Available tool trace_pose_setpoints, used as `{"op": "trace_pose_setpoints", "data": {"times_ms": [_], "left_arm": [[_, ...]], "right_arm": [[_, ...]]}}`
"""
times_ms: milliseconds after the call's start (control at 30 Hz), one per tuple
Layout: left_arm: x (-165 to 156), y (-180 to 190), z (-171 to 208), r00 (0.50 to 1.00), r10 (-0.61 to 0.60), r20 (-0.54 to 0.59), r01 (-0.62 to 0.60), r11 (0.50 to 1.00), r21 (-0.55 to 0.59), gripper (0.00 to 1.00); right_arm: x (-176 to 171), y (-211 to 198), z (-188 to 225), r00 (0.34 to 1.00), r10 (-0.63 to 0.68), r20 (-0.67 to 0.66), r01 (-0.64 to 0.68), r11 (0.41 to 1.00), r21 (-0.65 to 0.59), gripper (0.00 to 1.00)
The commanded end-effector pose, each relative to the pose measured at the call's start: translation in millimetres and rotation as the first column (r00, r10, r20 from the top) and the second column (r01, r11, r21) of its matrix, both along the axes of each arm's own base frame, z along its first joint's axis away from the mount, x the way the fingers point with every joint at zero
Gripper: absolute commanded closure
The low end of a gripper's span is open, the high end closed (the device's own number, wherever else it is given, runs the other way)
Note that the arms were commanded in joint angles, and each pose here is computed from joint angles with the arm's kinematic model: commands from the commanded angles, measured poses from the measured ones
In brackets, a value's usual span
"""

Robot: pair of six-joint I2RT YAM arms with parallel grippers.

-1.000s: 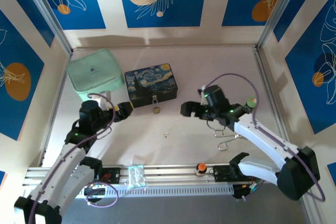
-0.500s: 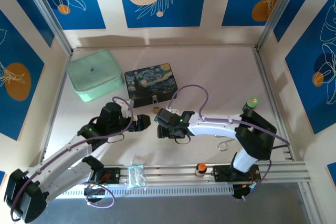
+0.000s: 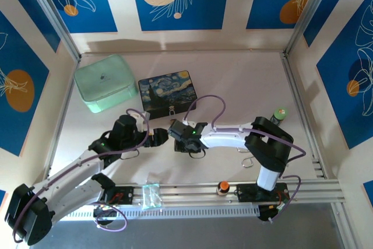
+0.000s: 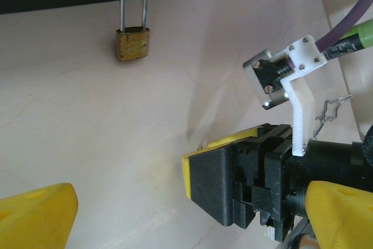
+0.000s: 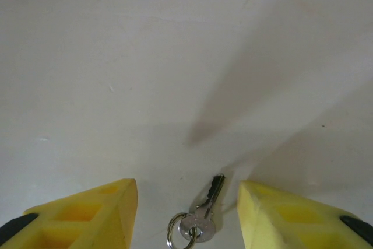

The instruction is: Unlock a padlock with a key

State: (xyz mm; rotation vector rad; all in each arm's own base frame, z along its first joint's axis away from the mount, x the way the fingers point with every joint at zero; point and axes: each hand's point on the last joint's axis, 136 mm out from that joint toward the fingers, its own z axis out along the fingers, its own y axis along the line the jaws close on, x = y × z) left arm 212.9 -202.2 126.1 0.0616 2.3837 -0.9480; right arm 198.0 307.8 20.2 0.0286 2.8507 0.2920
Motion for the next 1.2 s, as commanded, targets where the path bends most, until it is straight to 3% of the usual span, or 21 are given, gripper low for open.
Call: {"op": "trace_pose_setpoints", "data": {"times_ms": [0,100,200,333,633,1000,1167], "left_arm": [[-2.6,-6.8,4.4,0.999,-0.037,0.014,0.037,0.999,-0.008,0.01],[-1.6,-1.2,5.0,0.999,-0.038,0.018,0.037,0.998,0.055,0.01],[0.4,-4.5,8.7,0.999,-0.04,0.026,0.039,0.999,0.038,0.01],[2.7,-12.6,9.9,0.999,-0.043,0.024,0.044,0.999,-0.015,0.01],[8.8,-13.1,14.7,0.998,-0.058,0.039,0.057,0.997,0.043,0.01],[7.3,-19.9,11.5,0.998,-0.056,0.018,0.056,0.998,-0.008,0.01],[7.4,-21.7,13.3,0.998,-0.051,0.022,0.051,0.999,-0.009,0.01]], "right_arm": [[5.6,0.7,-3.0,0.999,-0.033,0.035,0.035,0.998,-0.052,0.52],[-5.3,-10.0,-9.8,0.999,-0.024,0.026,0.027,0.99,-0.138,0.54],[-14.7,-19.5,-14.4,0.999,-0.008,0.032,0.014,0.98,-0.198,0.58],[-22.3,-24.5,-17.3,0.999,0.02,0.026,-0.013,0.972,-0.235,0.58],[-35.2,-42.1,-16.2,1.0,0.024,0.011,-0.02,0.958,-0.285,0.55],[-38.0,-69.4,-4.9,0.999,-0.011,0.049,0.026,0.951,-0.308,0.54],[-40.3,-42.8,7.8,0.993,0.045,0.106,-0.02,0.973,-0.228,0.47]]}}
